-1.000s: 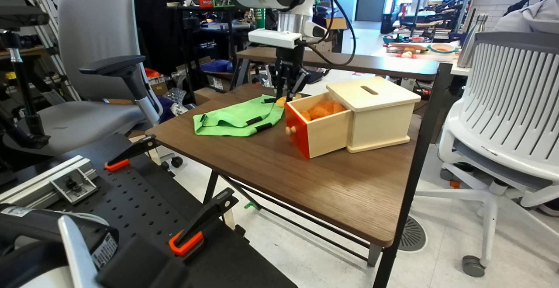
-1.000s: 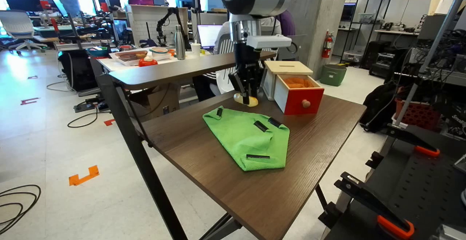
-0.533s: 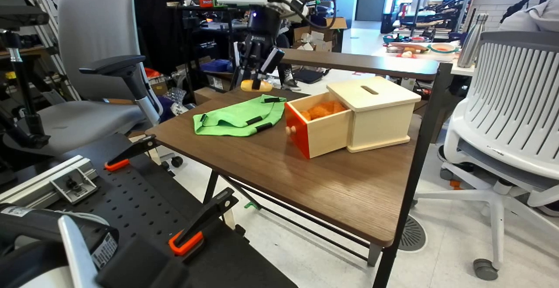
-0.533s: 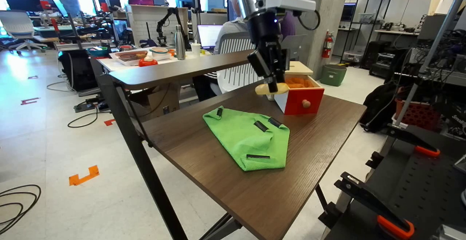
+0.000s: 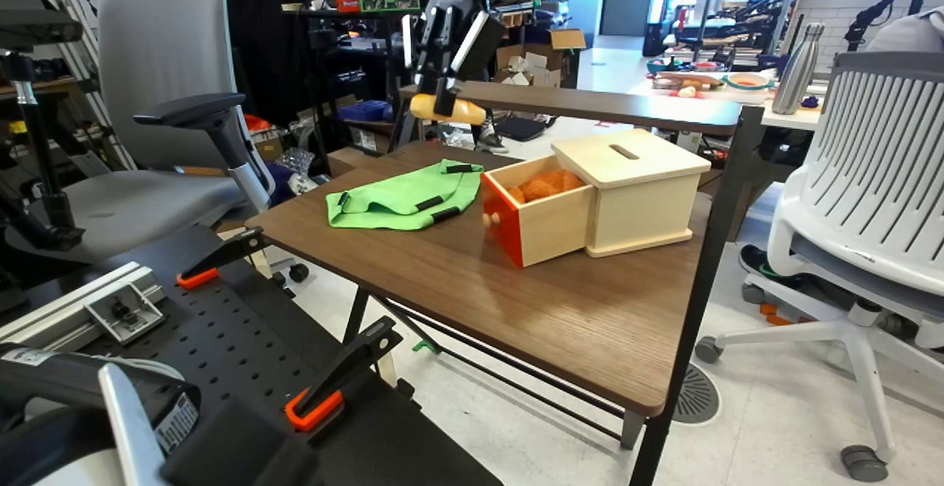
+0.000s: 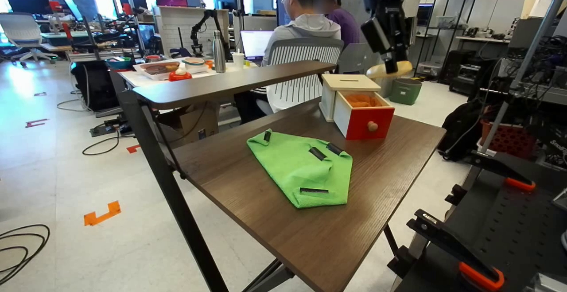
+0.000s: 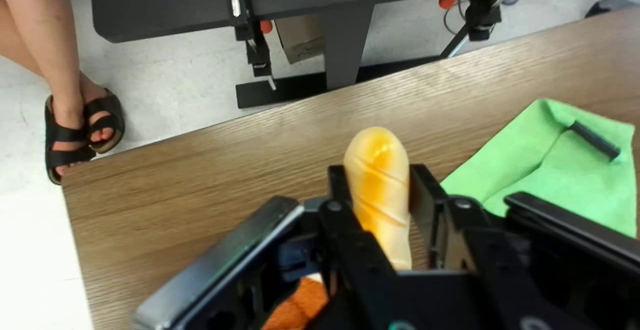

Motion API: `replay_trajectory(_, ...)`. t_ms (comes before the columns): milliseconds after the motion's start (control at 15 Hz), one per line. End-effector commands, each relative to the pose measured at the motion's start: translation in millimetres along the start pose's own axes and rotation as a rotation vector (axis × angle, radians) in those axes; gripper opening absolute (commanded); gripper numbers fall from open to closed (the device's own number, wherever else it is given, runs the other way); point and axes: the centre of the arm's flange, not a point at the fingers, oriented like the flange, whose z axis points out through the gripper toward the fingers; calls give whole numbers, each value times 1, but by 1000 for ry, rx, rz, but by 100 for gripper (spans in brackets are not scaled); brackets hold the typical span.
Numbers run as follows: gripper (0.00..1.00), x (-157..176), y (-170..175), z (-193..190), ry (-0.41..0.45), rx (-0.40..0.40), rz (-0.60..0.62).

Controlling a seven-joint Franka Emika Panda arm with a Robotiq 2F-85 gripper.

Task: Move the yellow object to the right

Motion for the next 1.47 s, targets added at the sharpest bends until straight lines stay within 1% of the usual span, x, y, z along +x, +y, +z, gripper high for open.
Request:
replay_trajectory(0,9,2,73,-11,93,60,143)
replay_trajectory(133,9,13,116,-13,120,84,216)
replay_trajectory(267,9,21,153,-7,133,99,267)
replay_trajectory(333,9,20,162,0,137,97,300)
replay_trajectory(400,9,27,176,7,145,98,317)
replay_trajectory(467,9,27,182,16,159,88,346)
replay_trajectory(600,9,39,196,33,174,95,387)
replay_trajectory(800,9,58,201,67,183,94,418)
replay_trajectory(1000,9,77,200,98,155,97,435)
replay_trajectory(1067,9,81,199,107,133,107,440)
replay_trajectory(1400,9,106,200,130,70,118,443)
